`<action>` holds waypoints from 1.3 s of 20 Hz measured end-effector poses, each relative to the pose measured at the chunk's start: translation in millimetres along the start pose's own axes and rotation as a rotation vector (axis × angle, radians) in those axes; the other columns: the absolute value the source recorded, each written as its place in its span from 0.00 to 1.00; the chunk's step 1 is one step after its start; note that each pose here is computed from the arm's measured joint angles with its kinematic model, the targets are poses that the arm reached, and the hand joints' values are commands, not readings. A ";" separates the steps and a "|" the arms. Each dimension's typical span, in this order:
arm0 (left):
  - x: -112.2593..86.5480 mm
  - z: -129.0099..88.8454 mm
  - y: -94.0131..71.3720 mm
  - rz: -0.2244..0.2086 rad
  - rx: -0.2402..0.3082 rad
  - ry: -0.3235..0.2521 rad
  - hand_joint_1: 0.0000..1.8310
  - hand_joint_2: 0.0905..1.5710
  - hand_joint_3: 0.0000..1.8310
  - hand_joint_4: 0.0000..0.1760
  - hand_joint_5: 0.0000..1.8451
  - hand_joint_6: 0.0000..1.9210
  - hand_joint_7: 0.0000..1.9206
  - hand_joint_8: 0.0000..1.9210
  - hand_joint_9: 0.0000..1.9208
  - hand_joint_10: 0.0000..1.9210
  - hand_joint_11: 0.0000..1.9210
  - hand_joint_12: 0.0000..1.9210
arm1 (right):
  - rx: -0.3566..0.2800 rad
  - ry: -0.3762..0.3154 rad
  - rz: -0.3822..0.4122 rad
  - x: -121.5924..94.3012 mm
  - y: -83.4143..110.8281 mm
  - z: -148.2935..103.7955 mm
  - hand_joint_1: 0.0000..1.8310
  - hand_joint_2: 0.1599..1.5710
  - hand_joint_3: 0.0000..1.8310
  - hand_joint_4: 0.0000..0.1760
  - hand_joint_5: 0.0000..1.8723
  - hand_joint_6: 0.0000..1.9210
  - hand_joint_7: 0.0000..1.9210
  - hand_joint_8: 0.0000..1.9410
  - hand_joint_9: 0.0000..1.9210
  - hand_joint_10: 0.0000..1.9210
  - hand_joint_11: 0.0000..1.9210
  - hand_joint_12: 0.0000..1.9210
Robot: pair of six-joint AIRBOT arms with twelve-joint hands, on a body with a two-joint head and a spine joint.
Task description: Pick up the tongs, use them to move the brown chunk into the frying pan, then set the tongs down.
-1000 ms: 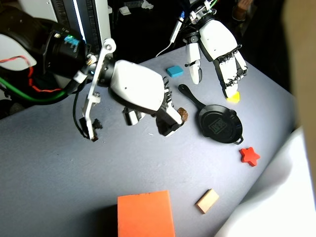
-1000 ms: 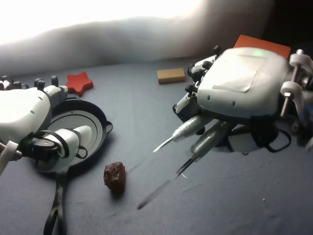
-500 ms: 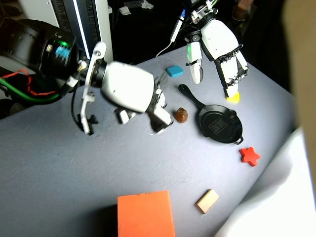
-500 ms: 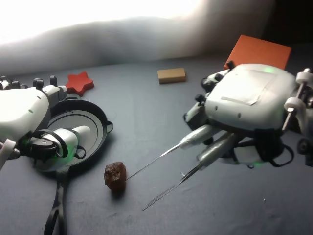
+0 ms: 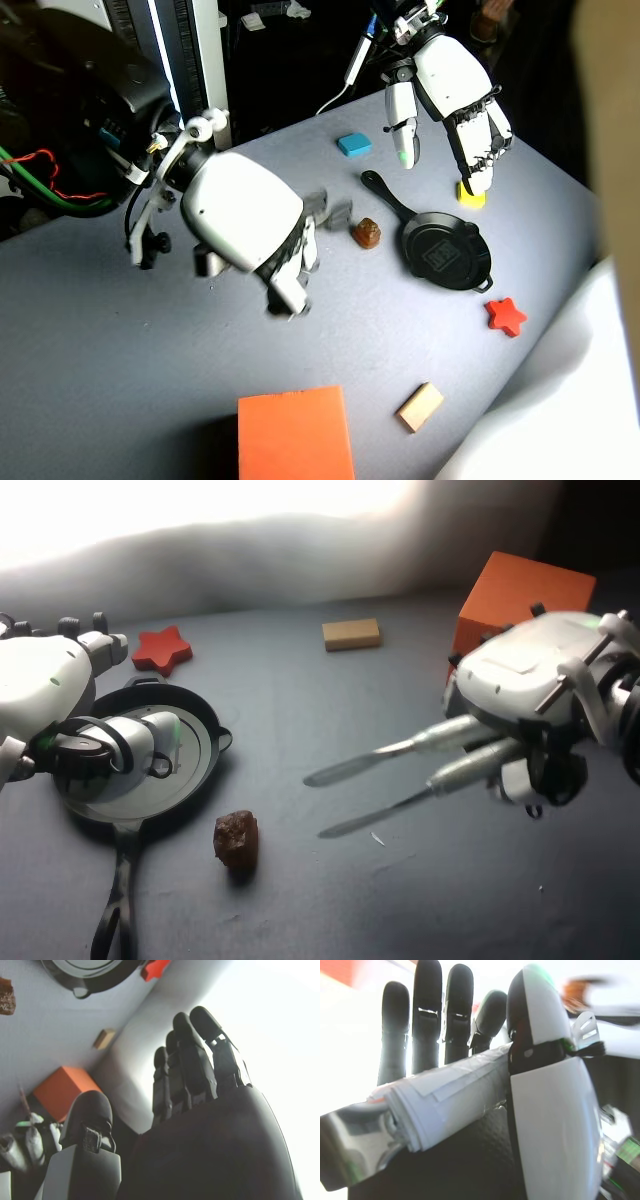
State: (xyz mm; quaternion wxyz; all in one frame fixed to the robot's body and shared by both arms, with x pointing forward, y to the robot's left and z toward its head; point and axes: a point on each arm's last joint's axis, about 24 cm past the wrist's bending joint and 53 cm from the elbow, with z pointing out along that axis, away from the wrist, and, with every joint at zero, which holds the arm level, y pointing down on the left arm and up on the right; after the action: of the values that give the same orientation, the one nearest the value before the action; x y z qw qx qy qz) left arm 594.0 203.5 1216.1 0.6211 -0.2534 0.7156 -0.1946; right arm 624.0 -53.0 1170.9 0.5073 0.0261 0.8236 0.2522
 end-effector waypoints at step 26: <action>1.2 4.2 -2.0 0.017 0.040 0.005 0.11 0.87 0.00 0.04 0.14 0.00 0.17 0.00 0.23 0.00 0.01 0.64 | 0.081 0.072 0.150 34.4 69.2 37.4 0.61 0.74 0.00 0.00 0.43 0.64 0.57 0.00 0.53 0.04 0.23 0.67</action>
State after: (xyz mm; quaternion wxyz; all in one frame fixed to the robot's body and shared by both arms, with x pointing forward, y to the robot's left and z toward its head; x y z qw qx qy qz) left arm 598.3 201.3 1215.7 0.6260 -0.2344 0.7152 -0.2043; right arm 624.5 32.1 1159.8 0.4556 0.0991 0.8467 0.2565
